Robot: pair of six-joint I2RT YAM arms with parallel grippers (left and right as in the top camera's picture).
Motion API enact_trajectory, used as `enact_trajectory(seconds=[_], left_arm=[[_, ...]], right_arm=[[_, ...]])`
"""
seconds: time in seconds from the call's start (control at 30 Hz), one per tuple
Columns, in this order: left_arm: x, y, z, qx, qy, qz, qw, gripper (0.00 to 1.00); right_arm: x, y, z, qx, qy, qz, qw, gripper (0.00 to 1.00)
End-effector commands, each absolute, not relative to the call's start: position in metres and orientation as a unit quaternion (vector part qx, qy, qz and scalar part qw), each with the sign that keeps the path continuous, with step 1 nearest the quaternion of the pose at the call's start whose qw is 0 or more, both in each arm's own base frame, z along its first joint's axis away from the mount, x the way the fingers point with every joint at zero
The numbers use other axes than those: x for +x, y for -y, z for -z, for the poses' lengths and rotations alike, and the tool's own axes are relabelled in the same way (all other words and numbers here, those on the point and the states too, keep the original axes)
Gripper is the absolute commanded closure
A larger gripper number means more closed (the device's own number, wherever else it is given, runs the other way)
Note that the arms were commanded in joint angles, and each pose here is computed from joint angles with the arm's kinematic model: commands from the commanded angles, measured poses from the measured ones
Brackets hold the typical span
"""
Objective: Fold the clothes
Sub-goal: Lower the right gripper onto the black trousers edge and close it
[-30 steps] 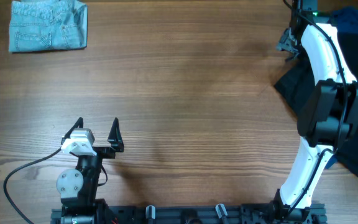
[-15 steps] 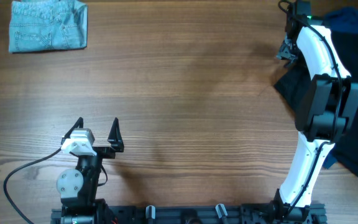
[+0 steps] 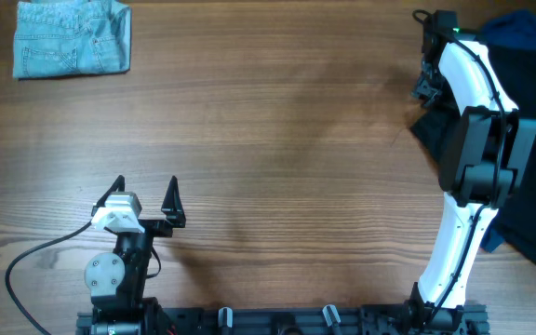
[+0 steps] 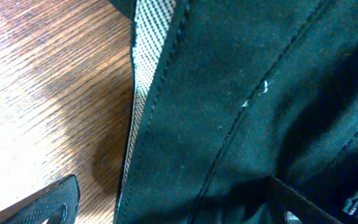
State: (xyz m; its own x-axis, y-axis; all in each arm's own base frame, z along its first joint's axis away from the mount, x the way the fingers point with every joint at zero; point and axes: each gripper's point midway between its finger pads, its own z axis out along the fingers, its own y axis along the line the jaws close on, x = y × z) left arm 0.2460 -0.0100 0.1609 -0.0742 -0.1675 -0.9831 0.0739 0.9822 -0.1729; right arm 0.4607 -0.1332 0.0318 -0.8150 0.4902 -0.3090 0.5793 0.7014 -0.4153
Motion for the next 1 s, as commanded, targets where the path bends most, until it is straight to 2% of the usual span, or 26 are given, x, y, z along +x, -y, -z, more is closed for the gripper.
enact_trajectory(seconds=[0.0, 0.1, 0.2, 0.33, 0.4, 0.5, 0.73, 0.97], left_arm=[[0.245, 0.012, -0.161, -0.021, -0.727, 0.087, 0.681, 0.0], [0.245, 0.012, -0.161, -0.021, -0.727, 0.087, 0.681, 0.0], [0.245, 0.012, -0.161, -0.021, -0.727, 0.087, 0.681, 0.0], [0.245, 0.012, -0.161, -0.021, -0.727, 0.087, 0.681, 0.0], [0.245, 0.012, -0.161, -0.021, -0.727, 0.087, 0.681, 0.0], [0.245, 0.012, -0.161, -0.021, -0.727, 0.087, 0.681, 0.0], [0.245, 0.012, -0.161, -0.021, -0.727, 0.087, 0.681, 0.0], [0.245, 0.012, -0.161, -0.021, -0.727, 0.087, 0.681, 0.0]], right_arm=[[0.454, 0.14, -0.023, 0.299, -0.911, 0.274, 0.078, 0.05], [0.455, 0.14, -0.023, 0.299, -0.91, 0.277, 0.079, 0.06], [0.458, 0.134, -0.02, 0.3, -0.915, 0.257, 0.081, 0.0], [0.458, 0.123, -0.015, 0.318, -0.917, 0.227, 0.075, 0.03], [0.457, 0.125, -0.015, 0.325, -0.914, 0.23, 0.077, 0.14], [0.454, 0.131, -0.017, 0.325, -0.91, 0.246, 0.076, 0.25], [0.446, 0.13, -0.018, 0.318, -0.912, 0.254, 0.058, 0.66], [0.45, 0.13, -0.036, 0.319, -0.911, 0.252, 0.065, 0.94]])
